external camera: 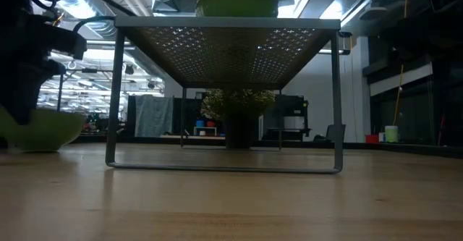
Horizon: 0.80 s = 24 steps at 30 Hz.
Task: Pick & Place Mini bowls
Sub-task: Stack the red patterned bowl on the red patterned bowl on the shelf
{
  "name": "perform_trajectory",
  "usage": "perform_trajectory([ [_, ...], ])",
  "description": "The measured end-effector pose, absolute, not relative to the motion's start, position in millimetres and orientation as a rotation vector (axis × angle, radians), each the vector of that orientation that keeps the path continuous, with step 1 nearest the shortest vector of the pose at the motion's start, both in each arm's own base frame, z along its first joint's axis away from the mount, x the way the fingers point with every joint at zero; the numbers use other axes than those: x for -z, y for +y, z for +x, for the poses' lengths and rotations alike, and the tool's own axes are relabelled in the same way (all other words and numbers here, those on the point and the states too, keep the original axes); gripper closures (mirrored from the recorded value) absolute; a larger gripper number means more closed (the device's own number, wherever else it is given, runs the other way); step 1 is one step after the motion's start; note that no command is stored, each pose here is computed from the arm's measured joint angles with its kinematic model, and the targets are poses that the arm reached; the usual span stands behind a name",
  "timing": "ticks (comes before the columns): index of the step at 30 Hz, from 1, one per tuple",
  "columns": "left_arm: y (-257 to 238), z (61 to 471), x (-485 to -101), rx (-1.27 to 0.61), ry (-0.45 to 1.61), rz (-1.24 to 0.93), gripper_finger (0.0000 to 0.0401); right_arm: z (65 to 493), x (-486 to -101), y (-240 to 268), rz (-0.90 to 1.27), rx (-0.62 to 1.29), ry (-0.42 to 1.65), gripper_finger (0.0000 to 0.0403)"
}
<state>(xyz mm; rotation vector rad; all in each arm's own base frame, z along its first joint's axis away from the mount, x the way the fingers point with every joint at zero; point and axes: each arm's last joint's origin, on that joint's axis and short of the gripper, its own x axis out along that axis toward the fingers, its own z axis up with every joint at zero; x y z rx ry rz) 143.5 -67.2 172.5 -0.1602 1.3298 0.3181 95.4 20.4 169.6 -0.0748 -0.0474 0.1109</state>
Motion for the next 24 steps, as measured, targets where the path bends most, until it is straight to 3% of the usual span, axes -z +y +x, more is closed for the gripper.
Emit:
perform_trajectory([
  [15,-70.3,159.7,-204.8,-0.336,1.226,-0.188,0.0398,95.4,-169.6,20.3,-0.075,-0.111,-0.047,0.0256],
  [24,-58.4,163.3,-226.7,-0.462,1.196,-0.136,0.0398,95.4,-169.5,20.4,-0.075,-0.111,-0.047,0.0256],
])
